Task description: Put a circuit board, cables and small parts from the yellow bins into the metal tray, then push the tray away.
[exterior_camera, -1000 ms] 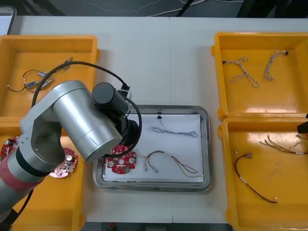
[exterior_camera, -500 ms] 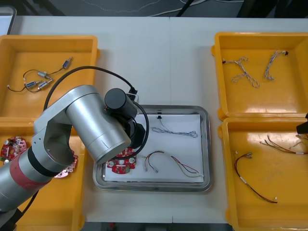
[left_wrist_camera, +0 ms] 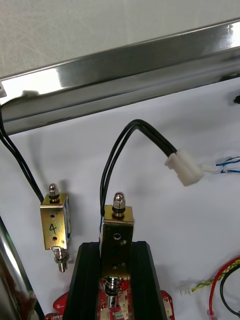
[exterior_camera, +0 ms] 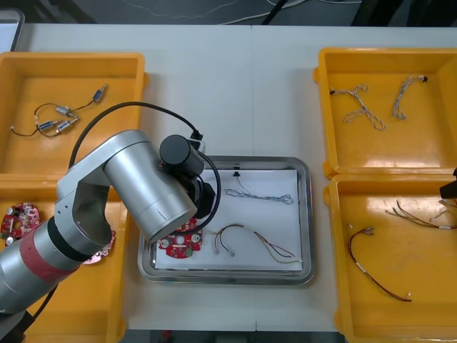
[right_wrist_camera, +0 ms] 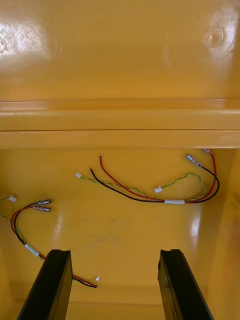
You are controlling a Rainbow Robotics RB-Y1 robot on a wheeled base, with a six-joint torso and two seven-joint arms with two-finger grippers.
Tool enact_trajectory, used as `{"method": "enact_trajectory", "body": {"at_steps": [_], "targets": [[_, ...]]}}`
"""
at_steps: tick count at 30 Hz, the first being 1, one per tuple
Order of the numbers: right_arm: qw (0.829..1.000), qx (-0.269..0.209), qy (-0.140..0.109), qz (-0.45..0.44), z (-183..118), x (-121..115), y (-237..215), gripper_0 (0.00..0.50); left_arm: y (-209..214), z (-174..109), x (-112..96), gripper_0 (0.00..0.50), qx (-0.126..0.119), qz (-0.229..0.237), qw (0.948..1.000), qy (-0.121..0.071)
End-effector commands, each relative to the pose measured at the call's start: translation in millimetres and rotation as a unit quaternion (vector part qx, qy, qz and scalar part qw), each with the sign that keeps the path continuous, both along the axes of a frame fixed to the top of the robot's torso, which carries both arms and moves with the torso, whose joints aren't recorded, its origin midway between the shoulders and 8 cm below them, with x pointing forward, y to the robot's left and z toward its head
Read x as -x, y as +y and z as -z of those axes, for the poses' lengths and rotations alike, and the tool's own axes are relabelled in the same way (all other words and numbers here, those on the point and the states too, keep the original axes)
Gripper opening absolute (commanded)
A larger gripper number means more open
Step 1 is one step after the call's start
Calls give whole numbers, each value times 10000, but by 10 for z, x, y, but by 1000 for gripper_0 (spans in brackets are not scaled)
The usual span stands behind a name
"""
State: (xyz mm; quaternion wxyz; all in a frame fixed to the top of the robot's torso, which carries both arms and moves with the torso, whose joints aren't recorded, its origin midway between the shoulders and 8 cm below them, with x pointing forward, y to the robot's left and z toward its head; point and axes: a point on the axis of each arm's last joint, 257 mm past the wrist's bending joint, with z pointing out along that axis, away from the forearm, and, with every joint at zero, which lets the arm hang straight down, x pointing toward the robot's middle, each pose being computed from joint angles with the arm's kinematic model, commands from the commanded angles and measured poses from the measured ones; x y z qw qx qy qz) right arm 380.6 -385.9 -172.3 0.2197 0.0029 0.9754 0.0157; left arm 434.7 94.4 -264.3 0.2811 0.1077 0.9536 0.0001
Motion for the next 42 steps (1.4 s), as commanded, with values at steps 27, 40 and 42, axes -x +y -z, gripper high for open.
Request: {"method": "enact_trajectory", "body": {"at_steps": [27, 40, 42], "targets": [[9997, 95, -121, 183, -133, 34, -121, 500, -264, -66, -130, 398, 444, -275, 9984, -221], [9997, 95, -121, 183, -133, 34, -121, 500, -261, -235, -48, 500, 594, -389, 9975, -63], [9997, 95, -121, 183, -133, 34, -121, 500, -227, -329, -2, 500, 583, -426, 9974, -15]]}}
